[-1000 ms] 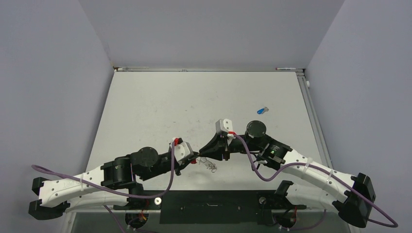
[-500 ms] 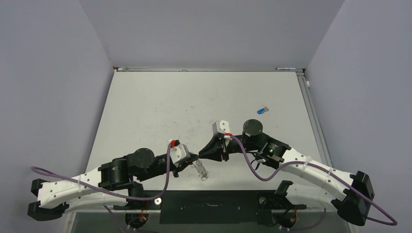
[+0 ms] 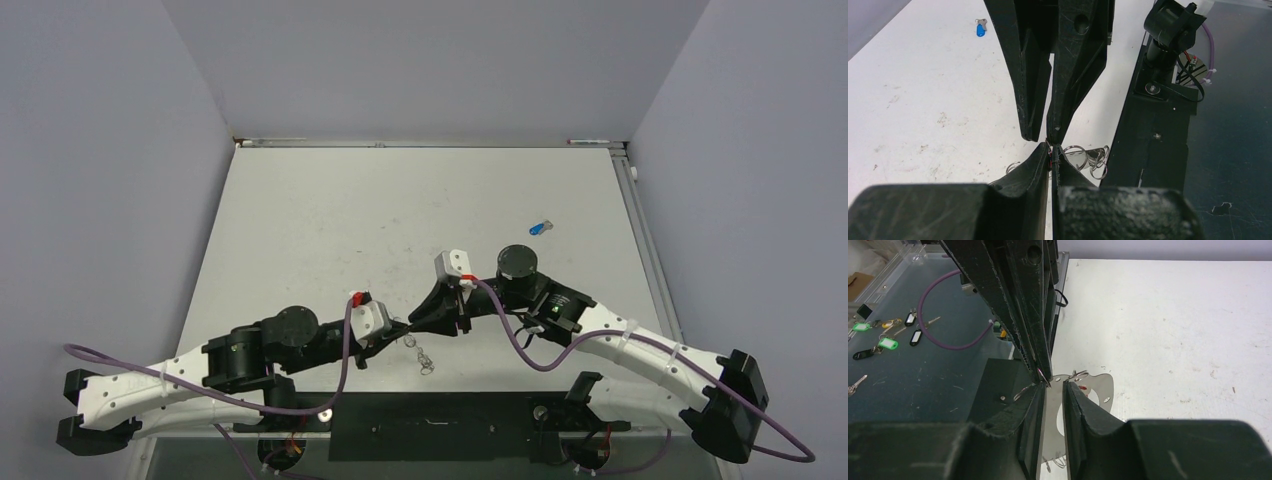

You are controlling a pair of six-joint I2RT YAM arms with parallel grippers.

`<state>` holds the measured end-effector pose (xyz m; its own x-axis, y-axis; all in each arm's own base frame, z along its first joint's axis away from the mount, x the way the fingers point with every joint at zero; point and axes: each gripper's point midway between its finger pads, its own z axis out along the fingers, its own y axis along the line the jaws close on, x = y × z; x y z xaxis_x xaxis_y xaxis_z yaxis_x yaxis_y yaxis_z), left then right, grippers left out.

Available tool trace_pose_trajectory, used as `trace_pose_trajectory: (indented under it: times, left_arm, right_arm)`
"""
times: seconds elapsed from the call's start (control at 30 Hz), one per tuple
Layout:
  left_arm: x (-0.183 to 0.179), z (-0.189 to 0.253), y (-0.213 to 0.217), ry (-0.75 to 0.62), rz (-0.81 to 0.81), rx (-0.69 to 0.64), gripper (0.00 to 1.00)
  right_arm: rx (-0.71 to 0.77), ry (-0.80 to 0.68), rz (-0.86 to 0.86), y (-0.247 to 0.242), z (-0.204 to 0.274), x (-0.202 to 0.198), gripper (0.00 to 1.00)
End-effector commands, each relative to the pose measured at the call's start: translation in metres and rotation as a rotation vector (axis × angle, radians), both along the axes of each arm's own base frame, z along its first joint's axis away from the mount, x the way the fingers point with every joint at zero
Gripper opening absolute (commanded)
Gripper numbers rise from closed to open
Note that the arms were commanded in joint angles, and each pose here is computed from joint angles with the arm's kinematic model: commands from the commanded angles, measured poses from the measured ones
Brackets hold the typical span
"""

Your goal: Put the keys on the keyring

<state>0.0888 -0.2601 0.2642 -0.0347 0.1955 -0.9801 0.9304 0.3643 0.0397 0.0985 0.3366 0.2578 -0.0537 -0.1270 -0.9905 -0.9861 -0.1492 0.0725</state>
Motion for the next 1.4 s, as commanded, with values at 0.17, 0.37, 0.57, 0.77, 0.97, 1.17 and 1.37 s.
trace_pose_trajectory:
  times: [0.17, 0.37, 0.57, 0.77, 0.97, 1.17, 1.37]
  left_arm:
    - [-0.014, 0.046, -0.012, -0.026, -0.1, -0.18, 0.0]
    - [-0.026, 0.047, -0.015, 0.003, -0.165, -0.198, 0.0]
    - [-0.037, 0.049, -0.018, 0.02, -0.231, -0.223, 0.0]
    - [-0.04, 0.051, -0.018, 0.022, -0.248, -0.242, 0.0]
    - [-0.038, 0.044, -0.023, 0.031, -0.244, -0.215, 0.0]
    - [-0.03, 0.035, -0.023, 0.034, -0.205, -0.167, 0.14]
    - [-0.024, 0.02, -0.022, 0.04, -0.176, -0.076, 0.45]
  right_arm:
    - [0.042, -0.058, 0.055, 0.013, 0.011, -0.003, 0.15]
    - [0.042, -0.07, 0.067, 0.014, 0.009, -0.004, 0.15]
    - [0.041, -0.066, 0.112, 0.014, 0.008, -0.011, 0.17]
    - [0.048, -0.06, 0.165, 0.013, 0.009, -0.02, 0.13]
    - [0.064, -0.069, 0.189, 0.012, 0.008, -0.027, 0.05]
    - [0.074, -0.096, 0.136, 0.011, 0.005, -0.02, 0.05]
    - [0.047, -0.116, 0.072, 0.01, -0.004, -0.01, 0.05]
